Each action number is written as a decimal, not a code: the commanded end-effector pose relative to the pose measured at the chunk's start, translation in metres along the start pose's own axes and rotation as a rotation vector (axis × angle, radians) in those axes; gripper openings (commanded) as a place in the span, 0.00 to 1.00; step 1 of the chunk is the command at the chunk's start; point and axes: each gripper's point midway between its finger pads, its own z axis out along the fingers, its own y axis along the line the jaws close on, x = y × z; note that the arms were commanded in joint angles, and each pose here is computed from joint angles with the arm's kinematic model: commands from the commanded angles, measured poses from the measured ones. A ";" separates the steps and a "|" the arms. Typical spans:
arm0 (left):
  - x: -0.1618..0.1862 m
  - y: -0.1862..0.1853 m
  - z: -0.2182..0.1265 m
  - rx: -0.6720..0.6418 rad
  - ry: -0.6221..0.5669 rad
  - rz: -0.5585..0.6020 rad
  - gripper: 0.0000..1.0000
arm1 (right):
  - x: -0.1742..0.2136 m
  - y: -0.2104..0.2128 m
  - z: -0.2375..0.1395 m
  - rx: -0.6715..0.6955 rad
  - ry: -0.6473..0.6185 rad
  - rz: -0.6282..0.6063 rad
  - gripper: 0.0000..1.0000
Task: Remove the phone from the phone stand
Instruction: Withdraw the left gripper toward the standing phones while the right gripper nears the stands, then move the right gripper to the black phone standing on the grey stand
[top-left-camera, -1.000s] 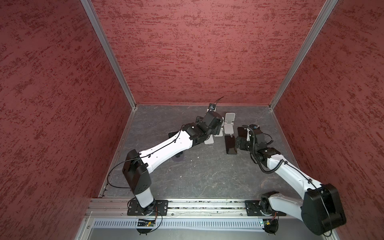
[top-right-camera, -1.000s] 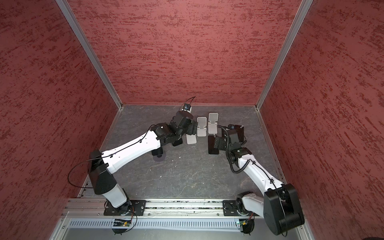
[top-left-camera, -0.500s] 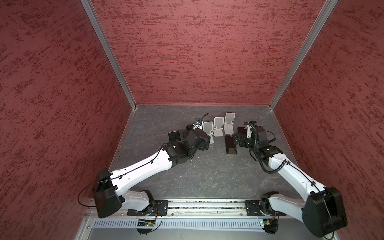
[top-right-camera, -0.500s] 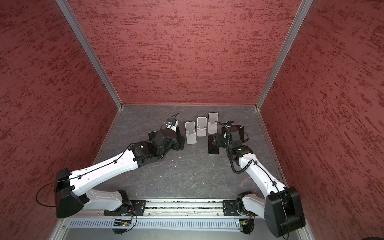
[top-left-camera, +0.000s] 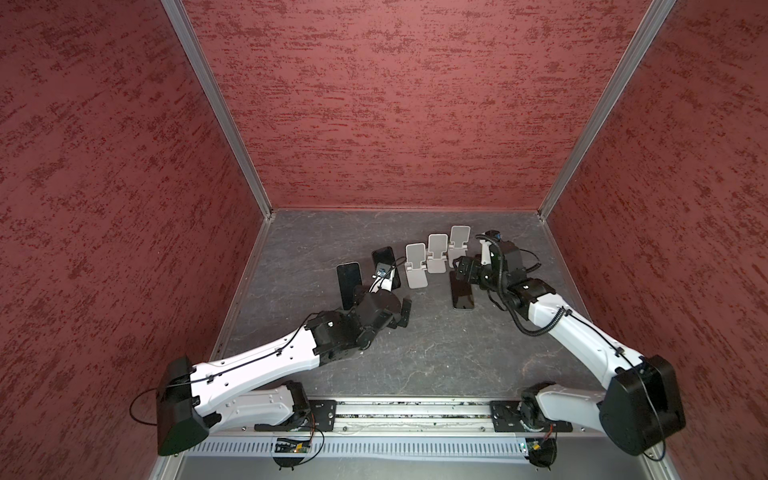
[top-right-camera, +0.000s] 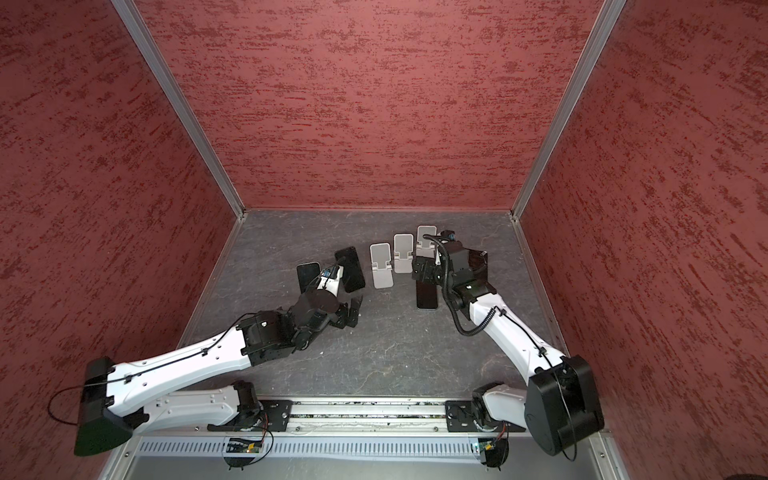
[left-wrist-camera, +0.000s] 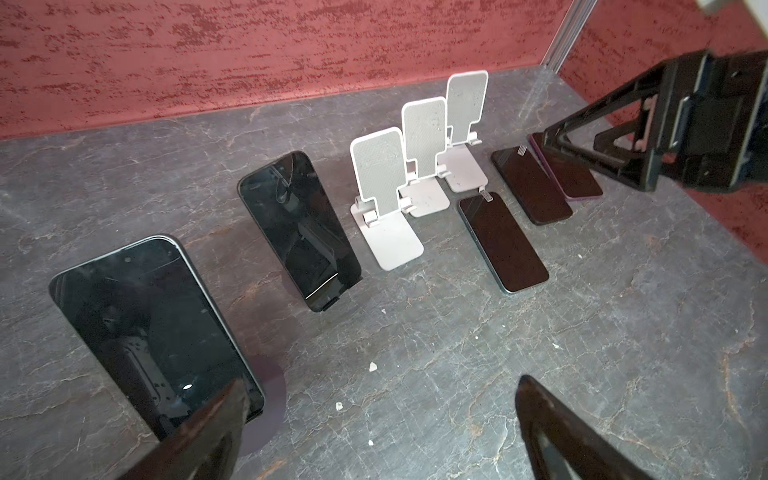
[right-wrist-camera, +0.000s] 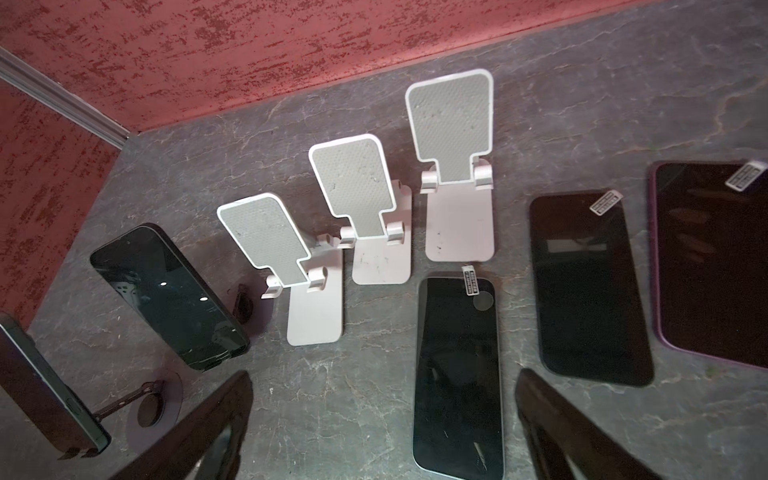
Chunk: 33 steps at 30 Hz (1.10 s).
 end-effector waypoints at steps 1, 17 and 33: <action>-0.002 0.013 -0.010 -0.028 -0.039 -0.050 1.00 | -0.010 0.013 0.001 -0.001 -0.019 -0.009 0.99; 0.002 0.036 -0.048 0.094 -0.160 -0.200 1.00 | -0.005 0.060 0.019 -0.024 0.020 -0.099 0.99; 0.001 0.040 -0.051 0.100 -0.191 -0.190 1.00 | 0.022 0.105 0.060 -0.081 0.082 -0.171 0.99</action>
